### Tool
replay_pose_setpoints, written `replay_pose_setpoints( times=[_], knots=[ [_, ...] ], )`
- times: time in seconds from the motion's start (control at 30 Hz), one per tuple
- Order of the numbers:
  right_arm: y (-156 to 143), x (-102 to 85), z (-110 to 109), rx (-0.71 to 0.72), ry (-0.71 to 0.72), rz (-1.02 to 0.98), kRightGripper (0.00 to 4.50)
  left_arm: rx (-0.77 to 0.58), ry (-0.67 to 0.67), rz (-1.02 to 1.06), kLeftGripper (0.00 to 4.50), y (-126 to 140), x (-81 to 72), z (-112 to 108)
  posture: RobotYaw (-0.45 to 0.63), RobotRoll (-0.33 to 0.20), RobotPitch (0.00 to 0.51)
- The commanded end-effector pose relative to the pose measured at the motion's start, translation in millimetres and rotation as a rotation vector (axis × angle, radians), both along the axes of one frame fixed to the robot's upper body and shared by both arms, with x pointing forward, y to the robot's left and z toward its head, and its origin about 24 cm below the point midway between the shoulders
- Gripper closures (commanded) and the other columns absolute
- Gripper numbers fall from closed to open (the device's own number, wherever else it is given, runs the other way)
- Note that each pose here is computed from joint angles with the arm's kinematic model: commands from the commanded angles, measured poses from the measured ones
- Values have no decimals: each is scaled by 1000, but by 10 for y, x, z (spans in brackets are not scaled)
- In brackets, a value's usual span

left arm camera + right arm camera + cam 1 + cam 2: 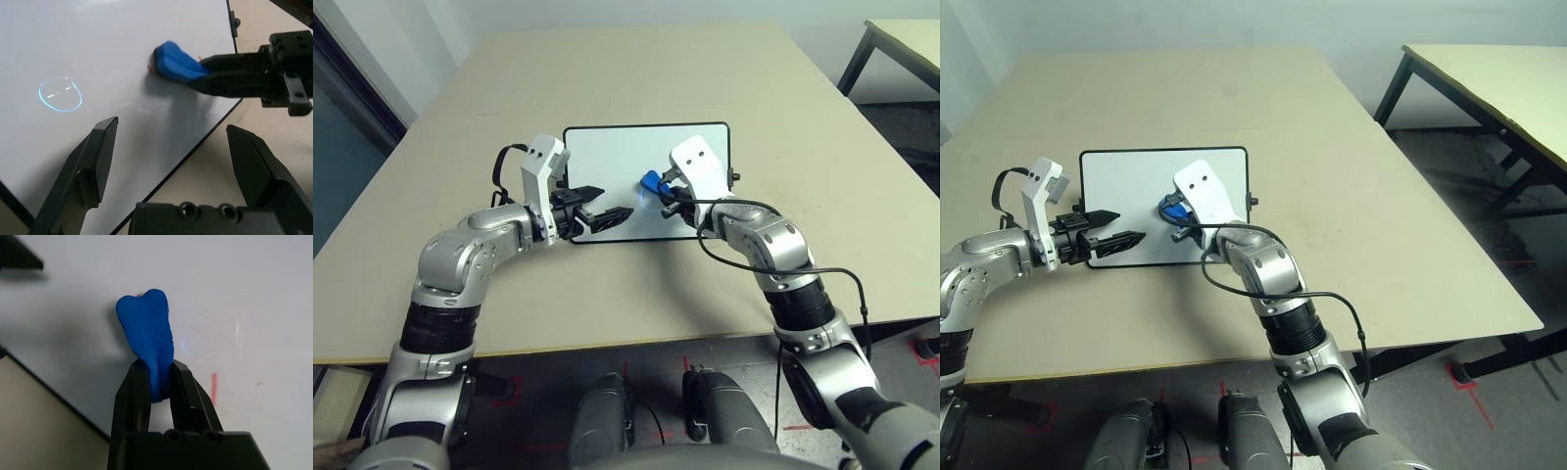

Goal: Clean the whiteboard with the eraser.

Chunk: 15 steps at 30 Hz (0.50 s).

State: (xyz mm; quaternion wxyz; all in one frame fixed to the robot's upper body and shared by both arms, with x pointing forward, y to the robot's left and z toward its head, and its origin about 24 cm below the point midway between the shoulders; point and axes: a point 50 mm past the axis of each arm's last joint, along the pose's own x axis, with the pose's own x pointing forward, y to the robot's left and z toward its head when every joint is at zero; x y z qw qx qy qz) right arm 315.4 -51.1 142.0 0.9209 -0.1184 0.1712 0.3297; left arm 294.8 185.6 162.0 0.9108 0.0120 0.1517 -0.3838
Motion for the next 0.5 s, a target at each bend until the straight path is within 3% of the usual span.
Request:
replay_pose_setpoints(
  times=[0.03, 0.13, 0.37, 0.5],
  knots=[
    [47, -96, -161, -46, 80, 46, 3933, 9, 18, -17, 0, -25, -25, -53, -9, 0, 117],
    [51, -95, -160, -49, 79, 49, 3933, 8, 18, -19, 0, -26, -28, -58, -8, 0, 120],
    [5, 148, 107, 21, -49, -35, 3934, 7, 19, -21, 0, -28, -34, -70, -8, 0, 120],
    [28, 131, 64, 6, -28, -14, 3934, 7, 19, -21, 0, -26, -34, -72, -6, 0, 118]
  ],
)
